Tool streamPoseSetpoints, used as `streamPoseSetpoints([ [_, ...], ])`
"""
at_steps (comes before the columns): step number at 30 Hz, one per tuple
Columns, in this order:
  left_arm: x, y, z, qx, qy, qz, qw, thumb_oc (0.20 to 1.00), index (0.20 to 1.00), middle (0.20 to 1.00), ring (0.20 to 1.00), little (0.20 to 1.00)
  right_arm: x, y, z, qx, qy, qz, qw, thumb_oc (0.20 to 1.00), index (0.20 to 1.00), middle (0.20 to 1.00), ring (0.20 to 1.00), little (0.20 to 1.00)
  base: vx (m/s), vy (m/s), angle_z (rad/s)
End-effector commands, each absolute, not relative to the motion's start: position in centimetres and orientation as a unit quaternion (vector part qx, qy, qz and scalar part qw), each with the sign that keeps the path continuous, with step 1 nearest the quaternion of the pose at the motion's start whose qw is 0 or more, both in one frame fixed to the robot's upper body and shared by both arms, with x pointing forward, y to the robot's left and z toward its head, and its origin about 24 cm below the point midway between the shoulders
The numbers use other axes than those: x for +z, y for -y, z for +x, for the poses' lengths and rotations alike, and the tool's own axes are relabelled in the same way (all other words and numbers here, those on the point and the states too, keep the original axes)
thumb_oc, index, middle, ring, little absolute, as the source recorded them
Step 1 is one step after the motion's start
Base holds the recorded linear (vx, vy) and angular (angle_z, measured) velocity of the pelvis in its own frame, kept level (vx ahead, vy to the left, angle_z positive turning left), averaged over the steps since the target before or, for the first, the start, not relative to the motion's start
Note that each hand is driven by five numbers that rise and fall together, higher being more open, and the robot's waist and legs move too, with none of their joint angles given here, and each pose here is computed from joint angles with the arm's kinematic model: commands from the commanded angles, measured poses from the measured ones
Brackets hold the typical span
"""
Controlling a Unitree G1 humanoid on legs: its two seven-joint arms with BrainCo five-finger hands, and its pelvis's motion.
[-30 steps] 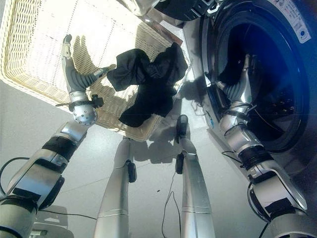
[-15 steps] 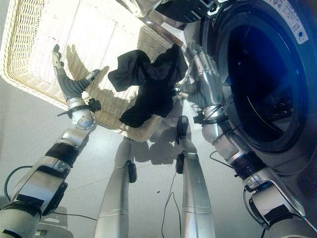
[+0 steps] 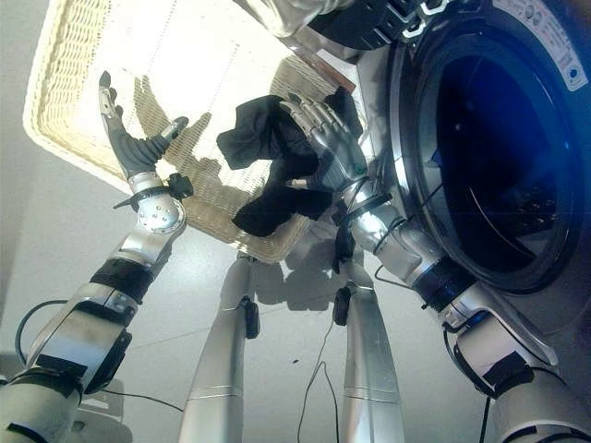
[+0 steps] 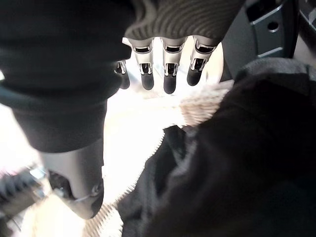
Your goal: Put the clothes into the washing machine.
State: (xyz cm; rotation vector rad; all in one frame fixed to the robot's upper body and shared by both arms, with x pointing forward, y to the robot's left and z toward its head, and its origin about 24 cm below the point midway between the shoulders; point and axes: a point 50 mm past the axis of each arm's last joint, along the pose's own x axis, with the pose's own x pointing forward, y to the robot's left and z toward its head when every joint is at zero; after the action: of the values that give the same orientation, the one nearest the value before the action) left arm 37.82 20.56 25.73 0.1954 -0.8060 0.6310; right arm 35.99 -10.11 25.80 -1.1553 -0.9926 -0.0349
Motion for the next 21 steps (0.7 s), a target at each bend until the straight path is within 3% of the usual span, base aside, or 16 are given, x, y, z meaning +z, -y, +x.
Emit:
streamPoseSetpoints([
  [1, 27.6, -20.7, 38.0, 0.308, 0.402, 0.048, 0.861, 1.000, 1.000, 1.000, 1.000, 1.000, 25.9, 9.6, 36.8, -0.018, 0.420, -0.561, 0.714, 1.000, 1.000, 1.000, 1.000, 1.000, 0.00, -0.025, 0.06],
  [14, 28.9, -19.6, 38.3, 0.293, 0.412, 0.053, 0.861, 1.000, 1.000, 1.000, 1.000, 1.000, 25.1, 12.6, 40.5, -0.052, 0.212, -0.703, 0.677, 1.000, 1.000, 1.000, 1.000, 1.000, 0.00, -0.001, 0.00],
  [21, 28.6, -19.8, 38.2, 0.295, 0.414, 0.055, 0.860, 1.000, 1.000, 1.000, 1.000, 1.000, 23.9, 13.5, 40.8, -0.029, 0.167, -0.749, 0.641, 1.000, 1.000, 1.000, 1.000, 1.000, 0.00, 0.000, 0.00],
])
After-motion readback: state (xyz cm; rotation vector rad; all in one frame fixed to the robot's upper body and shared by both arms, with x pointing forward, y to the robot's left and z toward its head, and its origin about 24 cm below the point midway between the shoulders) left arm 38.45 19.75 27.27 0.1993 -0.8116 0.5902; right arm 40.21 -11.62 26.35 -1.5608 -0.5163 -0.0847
